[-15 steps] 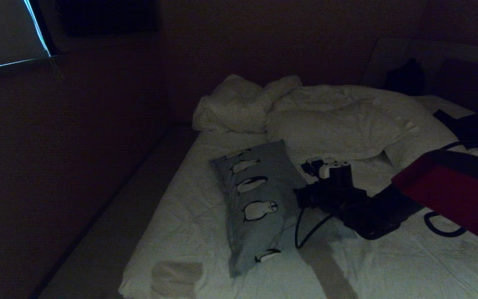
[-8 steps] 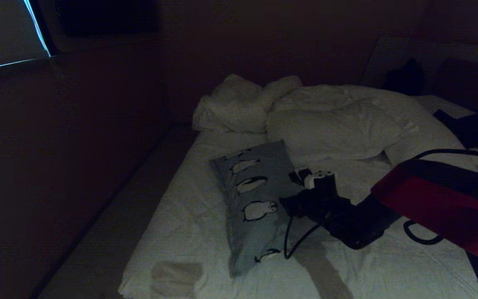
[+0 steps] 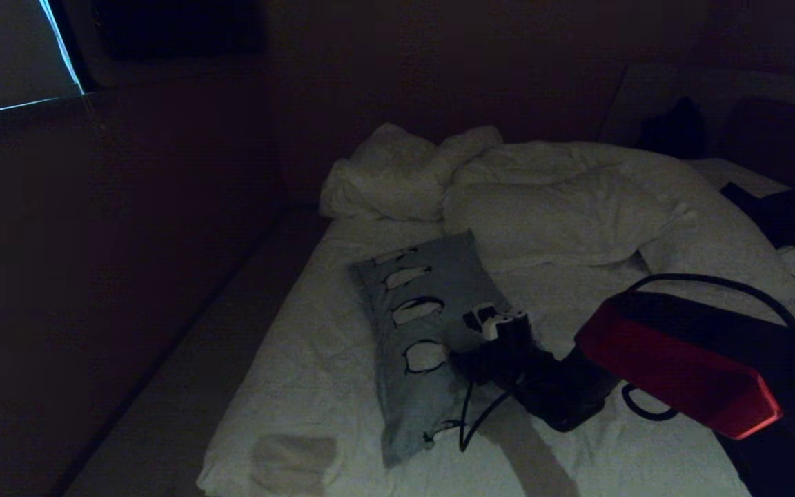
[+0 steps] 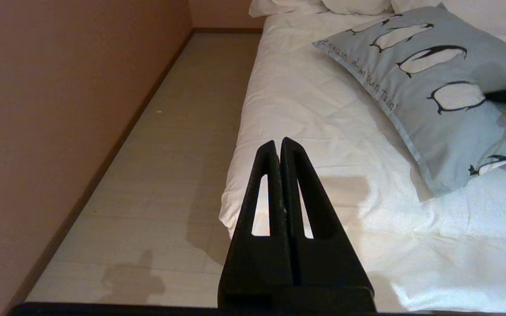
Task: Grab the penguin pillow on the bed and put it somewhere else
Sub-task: Pick up the pillow
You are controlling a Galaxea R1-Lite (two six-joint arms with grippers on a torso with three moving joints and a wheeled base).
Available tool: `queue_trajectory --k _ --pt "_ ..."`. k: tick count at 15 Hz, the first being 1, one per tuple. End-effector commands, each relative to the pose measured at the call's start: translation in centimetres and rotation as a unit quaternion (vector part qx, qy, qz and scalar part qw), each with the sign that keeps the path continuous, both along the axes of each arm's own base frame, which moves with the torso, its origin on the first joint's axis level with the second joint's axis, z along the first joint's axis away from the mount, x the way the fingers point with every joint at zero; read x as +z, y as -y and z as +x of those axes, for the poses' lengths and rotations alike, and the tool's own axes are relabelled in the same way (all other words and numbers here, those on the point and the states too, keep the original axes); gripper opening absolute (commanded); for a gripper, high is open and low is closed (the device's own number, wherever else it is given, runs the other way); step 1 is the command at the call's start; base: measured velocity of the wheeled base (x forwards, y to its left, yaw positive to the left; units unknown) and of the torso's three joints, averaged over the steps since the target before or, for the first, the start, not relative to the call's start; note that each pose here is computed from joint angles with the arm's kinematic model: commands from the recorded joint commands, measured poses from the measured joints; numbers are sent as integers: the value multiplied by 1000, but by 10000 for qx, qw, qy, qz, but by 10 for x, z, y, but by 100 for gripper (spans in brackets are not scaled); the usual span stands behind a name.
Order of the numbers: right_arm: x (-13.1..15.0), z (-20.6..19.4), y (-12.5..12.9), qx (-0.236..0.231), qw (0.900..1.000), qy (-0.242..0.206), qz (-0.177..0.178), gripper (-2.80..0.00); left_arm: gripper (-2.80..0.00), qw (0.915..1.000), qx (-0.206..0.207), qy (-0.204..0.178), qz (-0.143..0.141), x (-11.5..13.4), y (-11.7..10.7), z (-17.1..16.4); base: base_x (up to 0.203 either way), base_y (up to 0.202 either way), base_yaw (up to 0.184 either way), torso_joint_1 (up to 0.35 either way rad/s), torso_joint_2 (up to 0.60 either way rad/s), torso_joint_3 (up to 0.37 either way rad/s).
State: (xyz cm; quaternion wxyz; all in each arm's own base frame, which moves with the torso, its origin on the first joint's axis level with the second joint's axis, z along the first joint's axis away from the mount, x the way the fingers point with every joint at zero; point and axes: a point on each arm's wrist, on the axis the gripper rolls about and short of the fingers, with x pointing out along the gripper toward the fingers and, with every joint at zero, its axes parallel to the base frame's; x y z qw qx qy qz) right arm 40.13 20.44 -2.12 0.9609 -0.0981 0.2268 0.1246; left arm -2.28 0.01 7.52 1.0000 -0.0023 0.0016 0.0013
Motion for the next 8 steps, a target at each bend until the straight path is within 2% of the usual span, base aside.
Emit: queue_trajectory --k 1,8 --pt "-21 2 -1 -13 9998 -161 -90 0 -280 10000 2 -7 -4 0 0 0 0 0 0 0 0 0" --pt "-28 -1 -4 -69 9995 -197 -236 0 -280 10000 2 -7 -7 0 0 0 0 0 0 0 0 0"
